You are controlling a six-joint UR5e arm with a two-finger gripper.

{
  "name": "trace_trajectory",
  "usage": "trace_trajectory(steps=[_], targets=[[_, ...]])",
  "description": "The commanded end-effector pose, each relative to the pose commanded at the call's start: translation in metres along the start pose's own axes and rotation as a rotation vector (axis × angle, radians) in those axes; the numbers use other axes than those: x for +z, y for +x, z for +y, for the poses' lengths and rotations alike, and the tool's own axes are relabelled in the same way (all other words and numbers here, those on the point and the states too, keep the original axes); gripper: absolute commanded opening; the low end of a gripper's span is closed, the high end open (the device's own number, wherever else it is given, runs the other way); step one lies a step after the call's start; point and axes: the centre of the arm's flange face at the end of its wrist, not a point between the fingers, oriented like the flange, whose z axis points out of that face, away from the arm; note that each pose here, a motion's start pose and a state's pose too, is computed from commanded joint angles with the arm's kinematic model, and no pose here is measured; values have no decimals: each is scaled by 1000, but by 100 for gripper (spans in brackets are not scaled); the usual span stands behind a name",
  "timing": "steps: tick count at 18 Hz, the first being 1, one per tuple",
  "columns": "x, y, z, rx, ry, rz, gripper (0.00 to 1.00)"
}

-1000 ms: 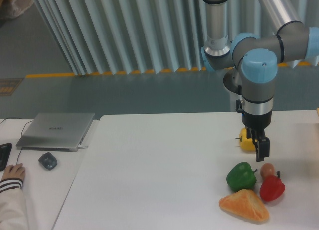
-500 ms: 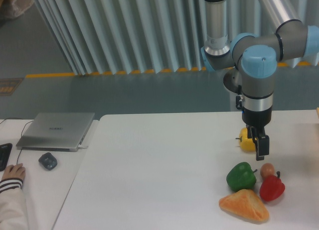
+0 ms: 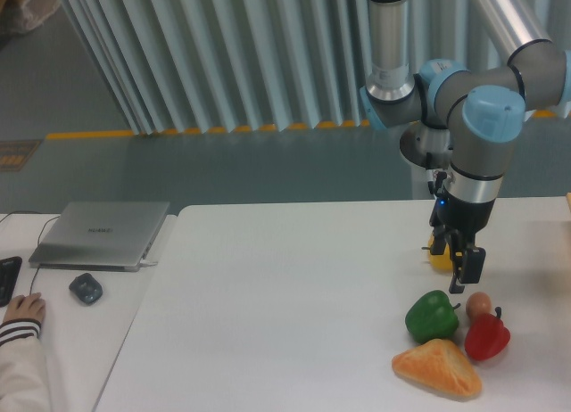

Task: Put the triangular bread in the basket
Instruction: 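Move the open gripper toward the green pepper and bread slice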

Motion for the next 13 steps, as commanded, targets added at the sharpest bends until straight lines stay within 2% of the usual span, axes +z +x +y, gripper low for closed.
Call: trace_trajectory(steps=[4,6,8,13], targets=[[-4,-4,-2,5,-1,-46,100],[-15,-13,-1,-152,-53,-83,100],[-11,-18,-22,-145,-126,-97,100],[-11,-23,-19,-169,-209,-119,100]])
